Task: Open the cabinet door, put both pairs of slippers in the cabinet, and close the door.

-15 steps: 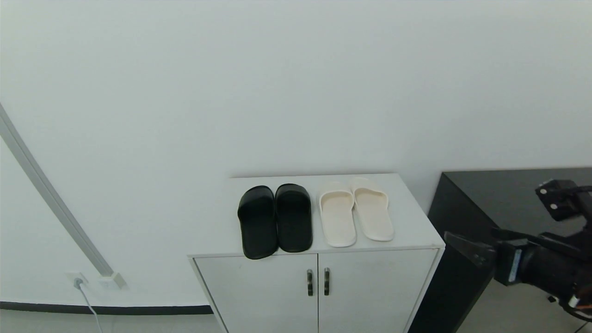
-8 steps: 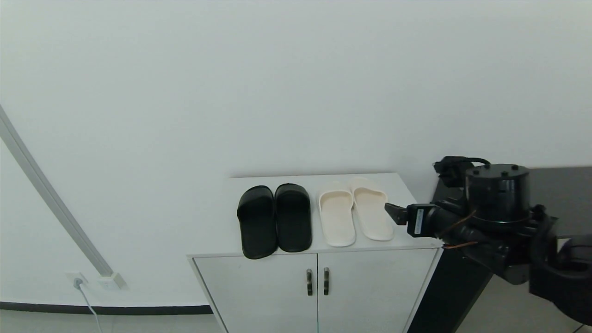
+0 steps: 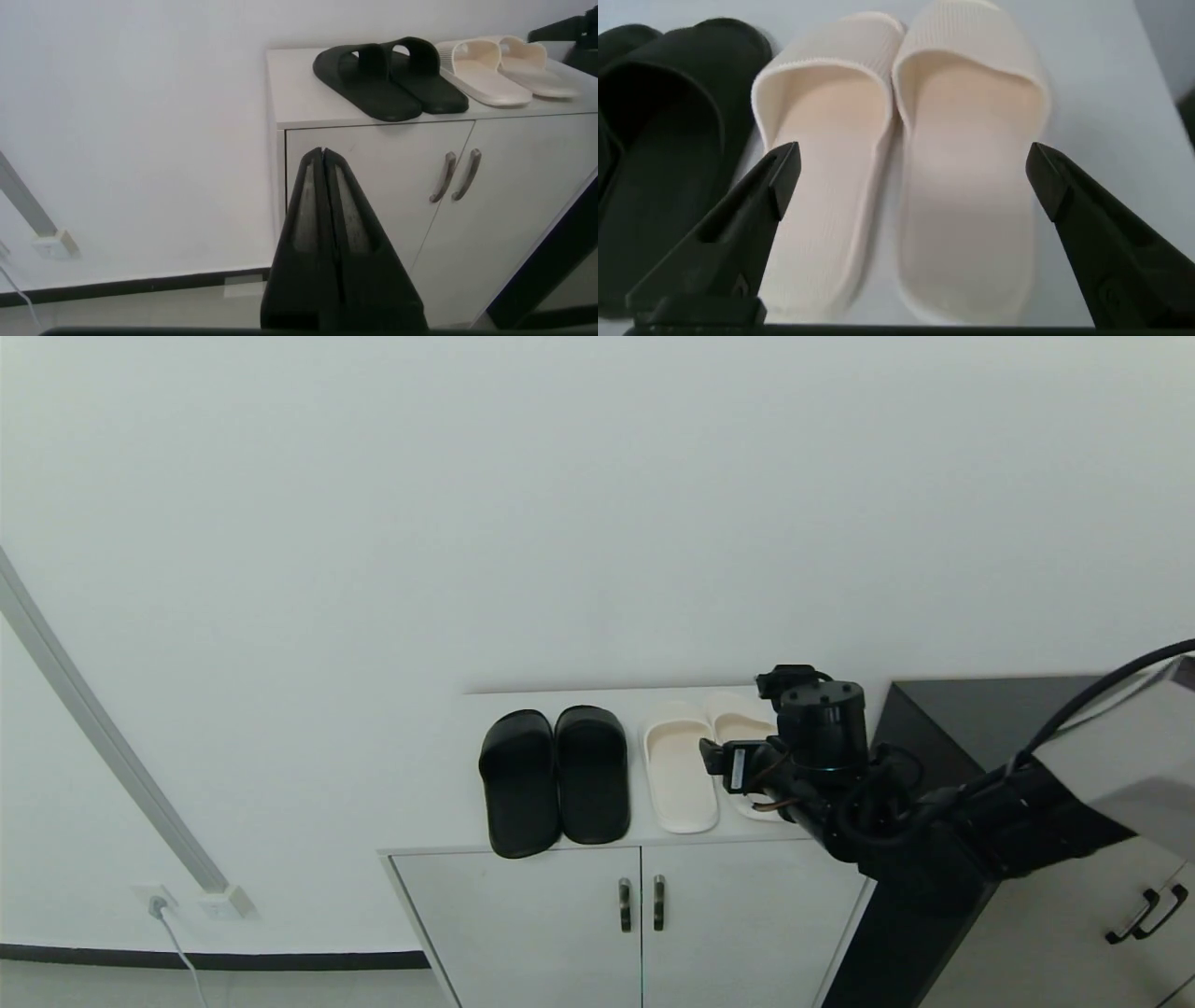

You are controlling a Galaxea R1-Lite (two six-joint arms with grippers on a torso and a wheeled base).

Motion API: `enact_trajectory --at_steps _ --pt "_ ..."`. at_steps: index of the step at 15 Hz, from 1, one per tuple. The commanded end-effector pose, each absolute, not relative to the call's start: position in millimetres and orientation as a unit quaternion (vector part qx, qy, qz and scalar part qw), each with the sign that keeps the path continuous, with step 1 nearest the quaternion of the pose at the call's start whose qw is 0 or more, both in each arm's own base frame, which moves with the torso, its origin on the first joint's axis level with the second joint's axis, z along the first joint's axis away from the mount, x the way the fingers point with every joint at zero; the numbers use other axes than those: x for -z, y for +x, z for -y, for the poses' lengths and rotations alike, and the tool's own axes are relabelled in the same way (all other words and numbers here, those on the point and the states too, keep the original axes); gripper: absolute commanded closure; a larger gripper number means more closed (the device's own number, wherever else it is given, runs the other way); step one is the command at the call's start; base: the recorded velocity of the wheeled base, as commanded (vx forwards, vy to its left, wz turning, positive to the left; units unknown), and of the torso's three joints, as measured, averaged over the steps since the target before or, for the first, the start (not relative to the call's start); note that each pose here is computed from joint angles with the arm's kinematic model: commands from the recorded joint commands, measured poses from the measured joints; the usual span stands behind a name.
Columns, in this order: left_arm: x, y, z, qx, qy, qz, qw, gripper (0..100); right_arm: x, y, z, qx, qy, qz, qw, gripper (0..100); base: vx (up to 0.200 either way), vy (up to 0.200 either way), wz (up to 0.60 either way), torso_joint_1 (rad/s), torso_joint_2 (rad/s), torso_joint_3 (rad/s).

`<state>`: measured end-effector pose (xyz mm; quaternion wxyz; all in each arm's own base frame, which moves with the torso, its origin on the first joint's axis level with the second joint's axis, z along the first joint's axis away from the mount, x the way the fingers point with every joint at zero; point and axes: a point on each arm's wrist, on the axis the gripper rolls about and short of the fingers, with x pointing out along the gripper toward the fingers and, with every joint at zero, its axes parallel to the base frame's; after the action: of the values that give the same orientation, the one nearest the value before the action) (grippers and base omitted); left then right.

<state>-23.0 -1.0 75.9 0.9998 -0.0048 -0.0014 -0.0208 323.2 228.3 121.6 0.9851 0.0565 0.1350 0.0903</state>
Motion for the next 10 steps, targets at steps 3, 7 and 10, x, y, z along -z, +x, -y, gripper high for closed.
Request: enact_trajectory --at_steps 3,7,10 --pt "-75.9 -22.9 1.0 0.021 -0.005 0.001 1.0 100 -89.7 363.5 -248.1 -0.085 0.032 -0.135 0.987 0 0.0 0.0 0.0 0.0 0.0 0.0" --pt "-75.9 -22.9 1.0 0.021 -0.005 0.001 1.0 100 -81.7 387.6 -252.4 -0.079 0.035 -0.123 0.989 0 0.0 0.0 0.0 0.0 0.0 0.0" --pt "-75.9 -22.9 1.0 0.021 -0.005 0.001 1.0 100 -83.7 399.8 -256.3 -0.078 0.028 -0.113 0.99 0 0.0 0.0 0.0 0.0 0.0 0.0"
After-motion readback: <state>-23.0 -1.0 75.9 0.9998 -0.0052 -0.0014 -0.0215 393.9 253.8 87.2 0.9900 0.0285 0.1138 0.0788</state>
